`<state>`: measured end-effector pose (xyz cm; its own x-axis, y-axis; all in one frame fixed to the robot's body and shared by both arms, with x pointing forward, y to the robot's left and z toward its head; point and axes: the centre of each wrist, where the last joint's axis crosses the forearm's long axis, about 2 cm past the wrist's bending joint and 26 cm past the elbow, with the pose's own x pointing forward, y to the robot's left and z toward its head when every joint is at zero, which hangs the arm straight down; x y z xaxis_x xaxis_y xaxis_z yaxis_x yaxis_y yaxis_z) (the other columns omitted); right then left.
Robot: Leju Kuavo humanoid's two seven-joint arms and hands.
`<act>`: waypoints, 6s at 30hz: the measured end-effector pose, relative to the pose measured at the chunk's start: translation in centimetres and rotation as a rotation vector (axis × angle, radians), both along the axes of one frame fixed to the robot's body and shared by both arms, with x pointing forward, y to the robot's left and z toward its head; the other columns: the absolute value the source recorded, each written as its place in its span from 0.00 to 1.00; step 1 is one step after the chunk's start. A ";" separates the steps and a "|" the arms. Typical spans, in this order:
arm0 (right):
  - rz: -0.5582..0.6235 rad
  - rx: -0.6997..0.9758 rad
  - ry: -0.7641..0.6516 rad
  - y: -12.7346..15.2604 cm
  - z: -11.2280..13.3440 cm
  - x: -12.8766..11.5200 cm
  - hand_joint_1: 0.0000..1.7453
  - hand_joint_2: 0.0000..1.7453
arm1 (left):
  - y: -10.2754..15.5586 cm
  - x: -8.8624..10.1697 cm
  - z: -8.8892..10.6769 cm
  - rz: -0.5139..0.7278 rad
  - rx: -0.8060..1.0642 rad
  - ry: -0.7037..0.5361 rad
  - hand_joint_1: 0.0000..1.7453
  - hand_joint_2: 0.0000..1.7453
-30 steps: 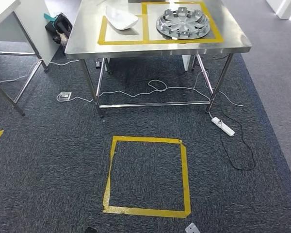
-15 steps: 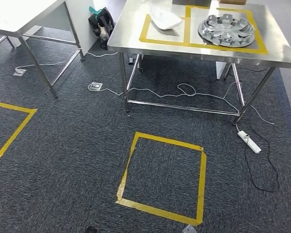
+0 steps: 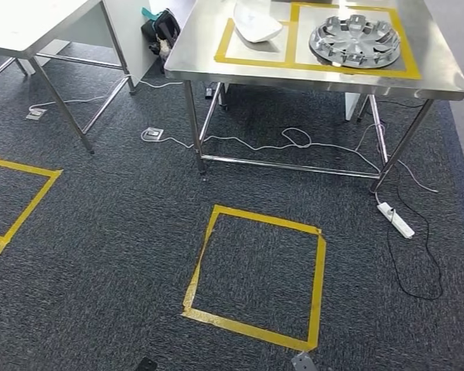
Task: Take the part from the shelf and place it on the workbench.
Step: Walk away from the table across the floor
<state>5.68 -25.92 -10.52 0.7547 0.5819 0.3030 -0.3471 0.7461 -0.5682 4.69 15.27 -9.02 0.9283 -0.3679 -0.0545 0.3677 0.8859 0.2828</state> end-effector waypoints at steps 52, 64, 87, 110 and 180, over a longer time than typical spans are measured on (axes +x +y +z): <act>-0.086 0.048 -0.063 -0.7 0.0 0.1 0.00 0.00 | 0.1 -0.4 -0.1 -0.023 0.014 -0.002 0.00 0.00; -0.104 0.048 -0.018 -0.9 -0.2 -0.7 0.00 0.00 | 0.1 -0.5 -0.1 -0.028 0.001 -0.032 0.00 0.00; -0.099 0.047 0.030 -1.3 -0.2 -0.8 0.00 0.00 | 0.1 -0.5 -0.1 -0.022 -0.011 -0.025 0.00 0.00; -0.109 0.049 0.071 -1.1 -0.3 -1.2 0.00 0.00 | 0.2 -0.4 -0.1 -0.006 0.001 -0.031 0.00 0.00; -0.081 0.046 0.108 1.1 -0.1 -1.1 0.00 0.00 | 0.2 -0.4 -0.1 0.057 -0.015 0.003 0.00 0.00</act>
